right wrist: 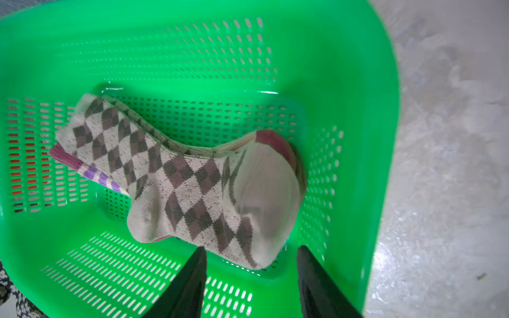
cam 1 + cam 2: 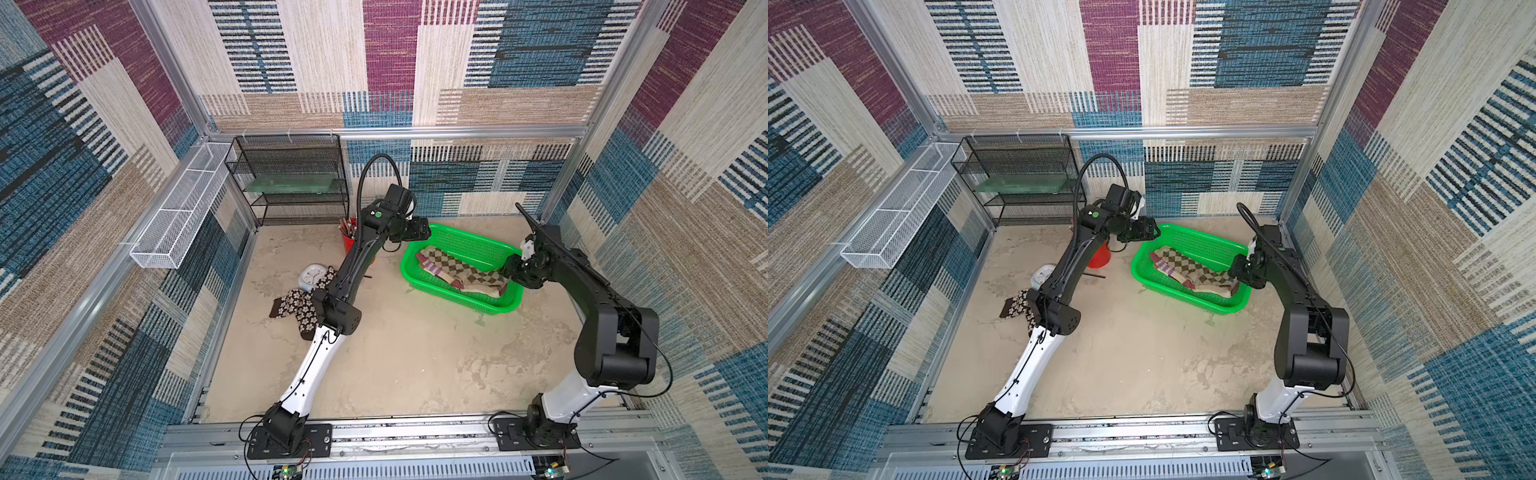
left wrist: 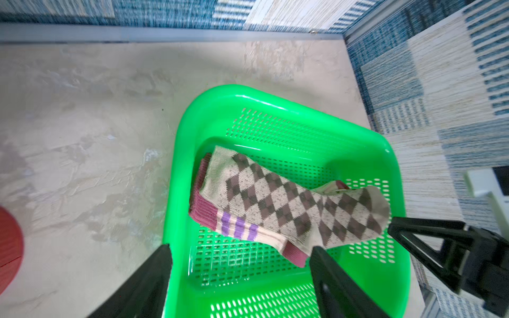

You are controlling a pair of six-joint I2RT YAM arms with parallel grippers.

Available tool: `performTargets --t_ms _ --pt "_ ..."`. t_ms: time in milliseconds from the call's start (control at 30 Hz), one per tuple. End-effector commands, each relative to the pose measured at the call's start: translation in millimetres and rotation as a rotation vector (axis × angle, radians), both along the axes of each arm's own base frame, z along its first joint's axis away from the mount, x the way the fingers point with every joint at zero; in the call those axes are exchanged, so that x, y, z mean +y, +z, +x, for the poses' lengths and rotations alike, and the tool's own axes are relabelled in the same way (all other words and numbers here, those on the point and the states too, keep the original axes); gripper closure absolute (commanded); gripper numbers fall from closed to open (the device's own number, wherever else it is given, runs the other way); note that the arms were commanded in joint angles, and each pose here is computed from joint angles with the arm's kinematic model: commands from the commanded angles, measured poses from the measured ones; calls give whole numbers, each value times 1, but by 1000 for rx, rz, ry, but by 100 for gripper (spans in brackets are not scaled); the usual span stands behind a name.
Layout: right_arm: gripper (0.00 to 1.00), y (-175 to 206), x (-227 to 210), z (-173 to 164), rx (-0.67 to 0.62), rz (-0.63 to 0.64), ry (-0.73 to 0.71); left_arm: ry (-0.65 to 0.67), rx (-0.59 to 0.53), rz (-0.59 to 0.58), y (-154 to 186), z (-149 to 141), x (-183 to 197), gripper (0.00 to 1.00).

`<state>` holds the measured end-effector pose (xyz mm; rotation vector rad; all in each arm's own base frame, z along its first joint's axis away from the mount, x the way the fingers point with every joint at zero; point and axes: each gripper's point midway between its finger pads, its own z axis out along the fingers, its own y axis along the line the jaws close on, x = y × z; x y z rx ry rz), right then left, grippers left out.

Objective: Place the socks together as a pair
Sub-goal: Place a pair of socks in the bin, then pick up the sock at the center of the board.

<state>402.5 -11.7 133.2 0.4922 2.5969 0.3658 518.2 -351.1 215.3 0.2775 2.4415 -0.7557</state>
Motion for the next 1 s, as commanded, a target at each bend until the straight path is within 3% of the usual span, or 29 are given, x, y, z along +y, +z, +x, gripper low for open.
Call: performTargets --t_ms 0,100,233,433,500,633,800,833,967 --pt "40 20 -7 -2 -50 -29 -45 36 -20 -16 38 -7 25 21" --pt "33 41 2 -10 -113 -14 -28 106 11 -51 65 -9 63 21" --pt "16 64 19 -27 -201 10 16 188 21 14 92 -24 128 20" --pt "10 78 43 -50 -265 46 101 278 154 163 88 -63 213 21" --pt "9 78 49 -56 -268 46 123 296 164 238 92 -79 232 20" --pt "7 79 59 -61 -281 52 155 310 195 274 103 -102 244 19" --pt "5 90 69 -61 -320 66 188 340 346 417 72 -132 268 18" --pt "4 92 69 -60 -324 63 192 347 347 409 66 -135 270 18" --pt "0 98 76 -59 -348 75 212 505 305 173 26 -153 286 16"
